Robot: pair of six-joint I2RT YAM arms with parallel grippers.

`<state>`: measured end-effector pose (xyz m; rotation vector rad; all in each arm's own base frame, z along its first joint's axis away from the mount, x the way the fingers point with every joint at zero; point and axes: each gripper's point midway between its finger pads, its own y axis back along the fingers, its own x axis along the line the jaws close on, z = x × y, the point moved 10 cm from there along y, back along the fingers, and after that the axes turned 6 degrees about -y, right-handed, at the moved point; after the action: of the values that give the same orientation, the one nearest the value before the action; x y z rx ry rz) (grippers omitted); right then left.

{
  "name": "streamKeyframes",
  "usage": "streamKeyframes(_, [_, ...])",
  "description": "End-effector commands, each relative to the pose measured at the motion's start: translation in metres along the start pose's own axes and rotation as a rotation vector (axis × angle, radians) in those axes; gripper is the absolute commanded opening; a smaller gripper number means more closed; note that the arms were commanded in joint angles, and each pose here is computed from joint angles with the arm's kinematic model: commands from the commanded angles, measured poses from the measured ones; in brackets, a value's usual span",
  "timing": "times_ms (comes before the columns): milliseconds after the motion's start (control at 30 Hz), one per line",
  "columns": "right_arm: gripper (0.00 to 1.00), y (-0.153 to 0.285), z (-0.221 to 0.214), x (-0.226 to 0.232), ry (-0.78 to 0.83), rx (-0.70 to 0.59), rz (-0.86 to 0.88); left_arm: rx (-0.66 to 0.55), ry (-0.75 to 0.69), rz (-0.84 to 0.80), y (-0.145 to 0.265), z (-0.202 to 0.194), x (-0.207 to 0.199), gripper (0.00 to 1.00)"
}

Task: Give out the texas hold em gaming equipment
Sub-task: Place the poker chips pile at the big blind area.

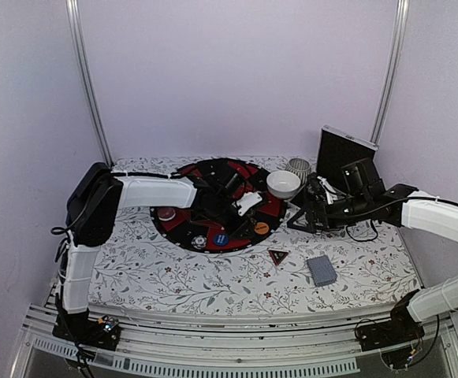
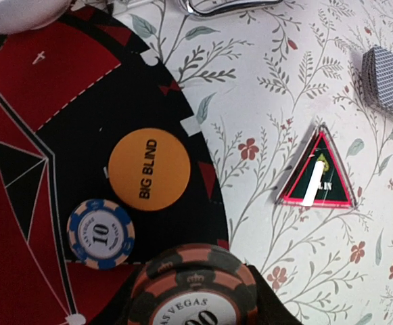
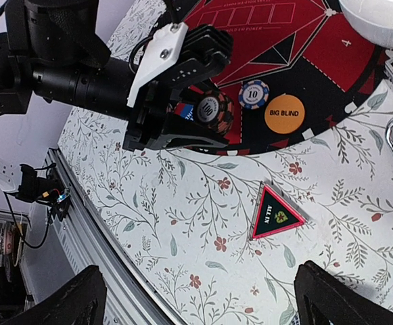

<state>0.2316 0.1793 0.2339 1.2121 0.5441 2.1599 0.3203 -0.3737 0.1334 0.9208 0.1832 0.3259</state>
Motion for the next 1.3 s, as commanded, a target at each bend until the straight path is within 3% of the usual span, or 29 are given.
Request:
streamKeyframes(0, [0.99,0.007,-0.016,-0.009,0.005,-0.006,-0.029,0.019,-0.024,-0.019,-0.014,0.013,-0.006,0.00])
streamKeyframes(233, [0.99,0.019,-0.026,-0.008,0.000,-0.034,-0.031,0.050,-0.036,-0.033,-0.038,0.010,-0.012,0.00])
streamKeyframes(800, [0.99,0.020,-0.018,-0.002,-0.021,-0.040,-0.014,0.138,-0.052,0.013,-0.043,-0.022,0.000,0.00])
streamKeyframes(1033, [0.99,0.022,-0.016,0.001,-0.018,-0.041,-0.001,0.123,-0.027,0.024,-0.044,-0.022,0.006,0.22])
streamKeyframes(1267, [0.99,0.026,-0.018,0.003,-0.016,-0.050,0.006,0.098,0.004,0.057,-0.040,-0.021,0.015,0.28])
